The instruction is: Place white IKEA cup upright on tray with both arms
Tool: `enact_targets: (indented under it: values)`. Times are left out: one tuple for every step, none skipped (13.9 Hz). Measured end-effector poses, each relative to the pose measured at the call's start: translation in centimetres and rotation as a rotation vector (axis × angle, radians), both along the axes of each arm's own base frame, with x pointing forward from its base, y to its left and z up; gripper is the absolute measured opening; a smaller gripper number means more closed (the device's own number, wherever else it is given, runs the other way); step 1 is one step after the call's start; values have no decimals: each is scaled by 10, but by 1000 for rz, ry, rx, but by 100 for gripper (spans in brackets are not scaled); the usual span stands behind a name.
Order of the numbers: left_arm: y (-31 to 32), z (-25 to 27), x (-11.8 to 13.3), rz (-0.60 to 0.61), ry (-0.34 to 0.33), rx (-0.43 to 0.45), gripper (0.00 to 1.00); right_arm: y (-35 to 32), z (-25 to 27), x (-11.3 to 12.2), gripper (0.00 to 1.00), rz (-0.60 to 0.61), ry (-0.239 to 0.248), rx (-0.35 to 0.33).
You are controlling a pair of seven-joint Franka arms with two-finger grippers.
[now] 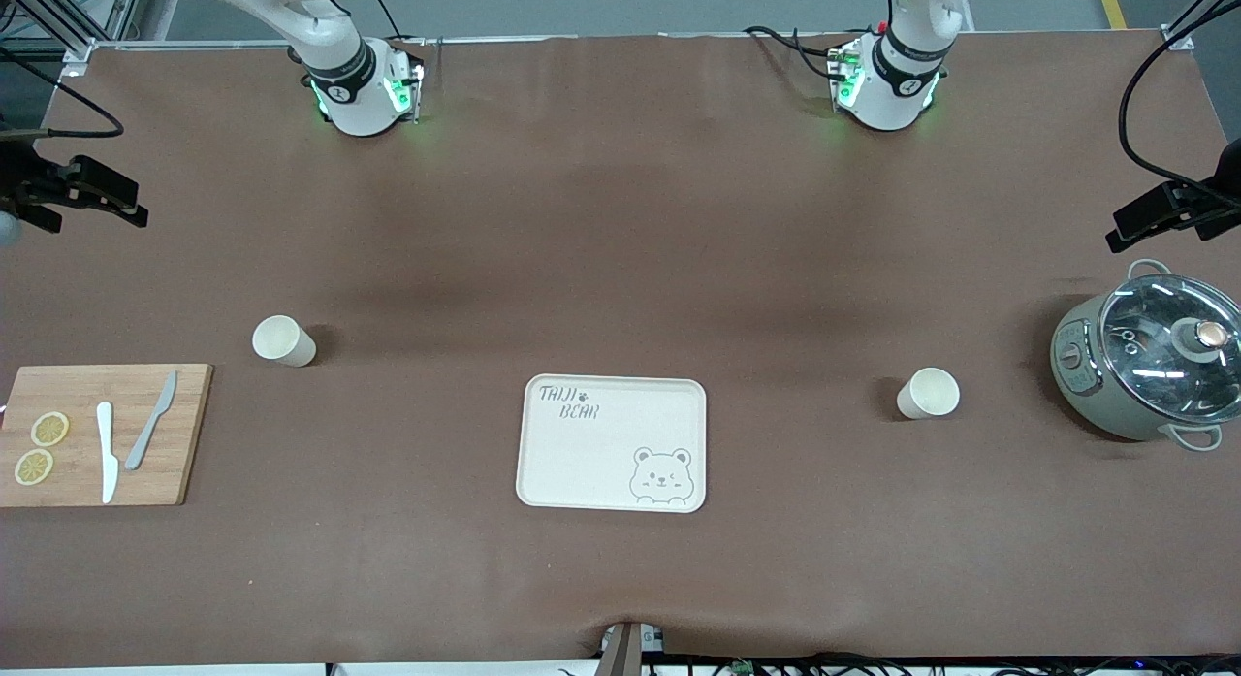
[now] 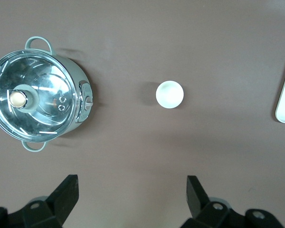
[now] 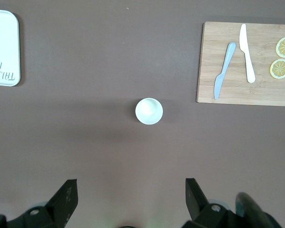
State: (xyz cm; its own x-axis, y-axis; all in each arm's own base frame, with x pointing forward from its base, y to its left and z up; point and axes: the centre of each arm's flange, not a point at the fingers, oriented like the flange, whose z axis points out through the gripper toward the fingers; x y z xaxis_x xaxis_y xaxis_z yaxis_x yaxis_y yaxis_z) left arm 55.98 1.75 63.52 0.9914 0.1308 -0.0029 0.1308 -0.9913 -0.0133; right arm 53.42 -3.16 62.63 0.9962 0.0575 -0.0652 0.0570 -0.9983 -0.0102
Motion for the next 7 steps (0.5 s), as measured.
enact_targets:
  values:
    - [0,0,0,0,0,0,100,0,0,0,100,0,0,0]
    - [0,0,0,0,0,0,100,0,0,0,100,0,1,0]
    - [0,0,0,0,0,0,100,0,0,0,100,0,1,0]
    - [0,0,0,0,0,0,100,0,0,0,100,0,1,0]
    - [0,0,0,0,0,0,100,0,0,0,100,0,1,0]
    - [0,0,0,0,0,0,100,0,0,0,100,0,3,0]
    - [0,0,0,0,0,1,100,0,-1,0,100,0,5,0]
